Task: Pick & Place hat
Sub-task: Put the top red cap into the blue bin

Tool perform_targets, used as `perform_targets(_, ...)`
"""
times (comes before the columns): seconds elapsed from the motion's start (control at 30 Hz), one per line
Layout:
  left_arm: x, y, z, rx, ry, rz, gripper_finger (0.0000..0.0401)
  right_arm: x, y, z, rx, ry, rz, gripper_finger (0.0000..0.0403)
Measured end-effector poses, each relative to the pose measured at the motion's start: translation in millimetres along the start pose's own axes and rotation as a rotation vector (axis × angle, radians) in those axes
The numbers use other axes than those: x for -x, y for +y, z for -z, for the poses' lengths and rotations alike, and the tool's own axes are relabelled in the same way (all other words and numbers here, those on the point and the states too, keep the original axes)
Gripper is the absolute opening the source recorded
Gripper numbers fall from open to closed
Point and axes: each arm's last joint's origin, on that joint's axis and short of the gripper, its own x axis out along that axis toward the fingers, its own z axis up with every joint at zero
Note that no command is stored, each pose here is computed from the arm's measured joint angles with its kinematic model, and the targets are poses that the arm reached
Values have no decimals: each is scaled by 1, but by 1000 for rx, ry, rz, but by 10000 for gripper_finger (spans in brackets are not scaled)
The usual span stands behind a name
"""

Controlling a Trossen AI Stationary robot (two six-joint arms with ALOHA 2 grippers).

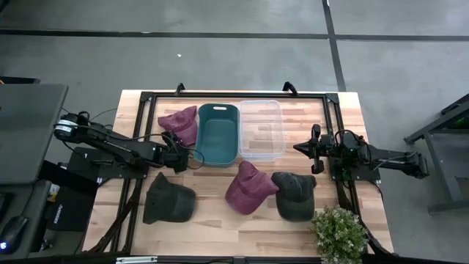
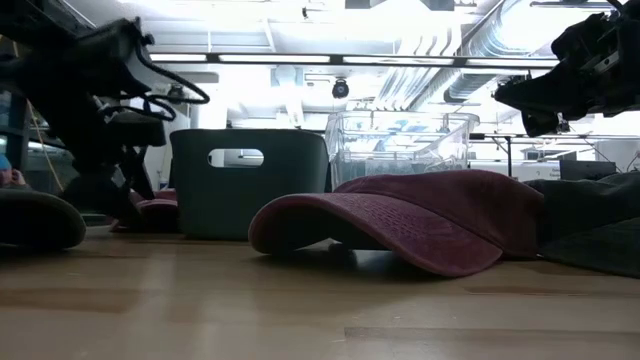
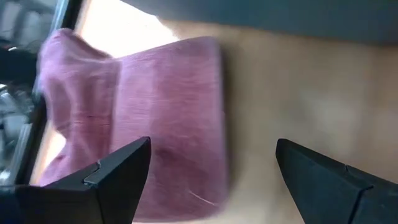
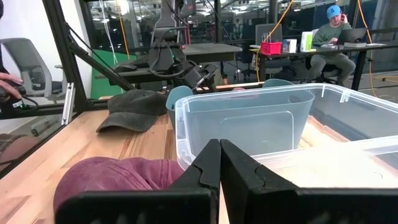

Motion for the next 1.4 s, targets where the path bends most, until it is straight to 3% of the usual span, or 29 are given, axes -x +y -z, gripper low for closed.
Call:
perform_targets(0.63, -18, 4, 2, 57, 65, -138, 331, 0, 0, 0, 0, 0, 0, 0)
perform_targets(0.93, -18, 5, 0, 200, 31, -182, 258, 0, 0, 0, 0, 0, 0, 0)
perform_targets(1.4, -18, 5, 0, 245, 5, -219, 148, 0, 0, 0, 0, 0, 0, 0)
